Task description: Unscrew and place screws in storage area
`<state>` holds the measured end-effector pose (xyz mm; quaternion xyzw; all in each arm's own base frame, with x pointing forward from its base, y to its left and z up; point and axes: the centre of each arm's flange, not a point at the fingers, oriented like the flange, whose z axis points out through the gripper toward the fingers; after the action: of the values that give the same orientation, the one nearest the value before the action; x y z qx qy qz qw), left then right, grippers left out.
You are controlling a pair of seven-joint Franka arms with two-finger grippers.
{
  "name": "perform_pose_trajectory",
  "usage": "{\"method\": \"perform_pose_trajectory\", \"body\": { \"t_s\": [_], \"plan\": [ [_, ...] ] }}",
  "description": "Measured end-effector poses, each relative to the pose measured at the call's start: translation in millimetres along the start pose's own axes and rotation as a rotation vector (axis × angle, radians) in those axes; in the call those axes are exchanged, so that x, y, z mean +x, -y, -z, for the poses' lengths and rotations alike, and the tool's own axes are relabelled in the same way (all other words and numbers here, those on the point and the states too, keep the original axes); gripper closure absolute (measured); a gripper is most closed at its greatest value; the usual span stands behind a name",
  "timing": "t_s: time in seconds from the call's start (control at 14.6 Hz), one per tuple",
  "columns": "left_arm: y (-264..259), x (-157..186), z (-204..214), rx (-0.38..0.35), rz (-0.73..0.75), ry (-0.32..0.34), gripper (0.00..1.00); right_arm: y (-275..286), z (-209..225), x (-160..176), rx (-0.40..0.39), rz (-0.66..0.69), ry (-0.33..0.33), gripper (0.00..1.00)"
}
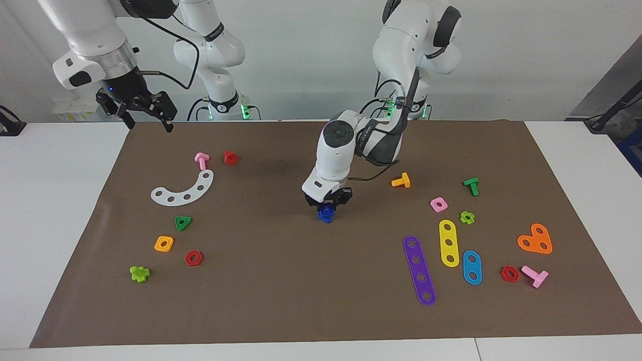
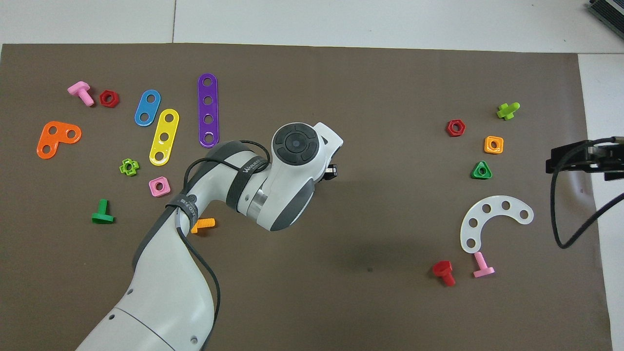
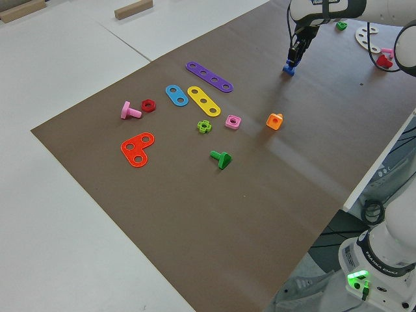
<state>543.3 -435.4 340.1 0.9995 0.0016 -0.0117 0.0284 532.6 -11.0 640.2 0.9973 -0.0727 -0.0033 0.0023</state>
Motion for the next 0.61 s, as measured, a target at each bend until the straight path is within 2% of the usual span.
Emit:
{"method": "perform_pose_trajectory", "body": {
  "t_s": [0.27, 0.61],
  "plan": [
    [7.6, 16.5, 31.5, 0.006, 0.033, 0.012, 0.52, -0.5, -0.2, 0.0, 0.0, -0.001, 0.0, 0.0],
    [81.4, 70.1, 62.8, -0.007, 0.09, -0.009, 0.52, 0.4, -0.5, 0.6, 0.001, 0.001, -0.004, 0.0]
  ]
}}
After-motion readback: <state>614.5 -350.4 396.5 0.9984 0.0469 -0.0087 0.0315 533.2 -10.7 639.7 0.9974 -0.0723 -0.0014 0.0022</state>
